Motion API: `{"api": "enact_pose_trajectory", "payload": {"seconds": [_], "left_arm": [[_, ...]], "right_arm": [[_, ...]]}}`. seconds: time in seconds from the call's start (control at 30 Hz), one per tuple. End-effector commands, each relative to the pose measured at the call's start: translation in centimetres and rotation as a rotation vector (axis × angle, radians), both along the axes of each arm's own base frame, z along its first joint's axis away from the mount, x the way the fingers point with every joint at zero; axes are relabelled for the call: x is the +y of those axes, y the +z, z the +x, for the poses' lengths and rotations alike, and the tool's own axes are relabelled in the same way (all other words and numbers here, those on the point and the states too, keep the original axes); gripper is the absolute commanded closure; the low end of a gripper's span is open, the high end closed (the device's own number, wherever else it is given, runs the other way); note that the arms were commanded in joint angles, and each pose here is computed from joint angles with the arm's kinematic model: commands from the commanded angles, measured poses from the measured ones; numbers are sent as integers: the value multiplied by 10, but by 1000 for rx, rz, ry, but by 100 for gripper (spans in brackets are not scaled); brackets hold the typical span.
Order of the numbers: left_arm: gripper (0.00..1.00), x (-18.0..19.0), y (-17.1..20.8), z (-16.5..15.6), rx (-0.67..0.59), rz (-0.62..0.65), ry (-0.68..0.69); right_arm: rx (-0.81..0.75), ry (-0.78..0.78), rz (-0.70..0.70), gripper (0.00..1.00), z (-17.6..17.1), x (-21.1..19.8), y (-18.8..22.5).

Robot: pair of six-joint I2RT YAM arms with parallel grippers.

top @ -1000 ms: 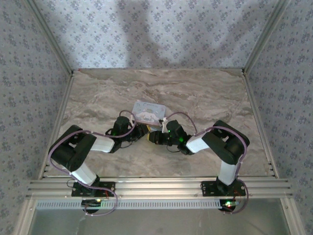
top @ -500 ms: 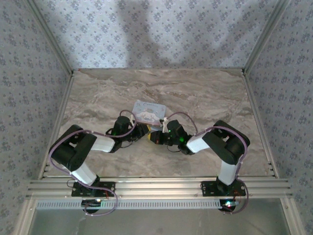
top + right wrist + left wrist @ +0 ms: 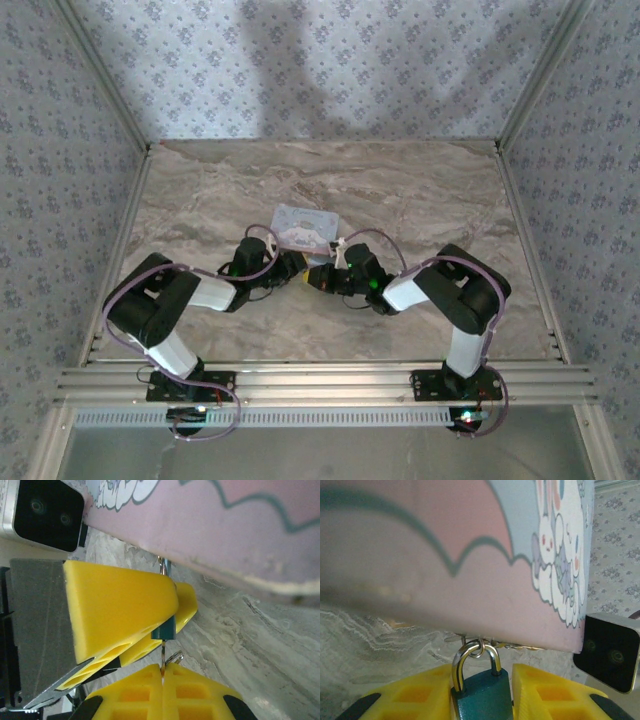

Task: Unlock a padlock with a key

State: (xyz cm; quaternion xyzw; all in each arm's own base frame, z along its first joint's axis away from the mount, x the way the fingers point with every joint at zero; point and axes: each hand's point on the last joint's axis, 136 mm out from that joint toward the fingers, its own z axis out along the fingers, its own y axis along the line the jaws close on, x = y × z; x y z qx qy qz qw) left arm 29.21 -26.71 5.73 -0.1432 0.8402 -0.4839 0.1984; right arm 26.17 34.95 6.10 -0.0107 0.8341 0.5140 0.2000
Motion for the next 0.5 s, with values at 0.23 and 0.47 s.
{"api": "enact_pose_trajectory", "payload": {"seconds": [0.23, 0.47], "left_arm": [[79, -13, -5, -5, 80, -82, -23], [92, -14, -4, -5, 77, -83, -26]], "right_arm": [[59, -12, 32, 100, -1, -3, -9], [58, -25, 30, 89, 1, -8, -10]]}}
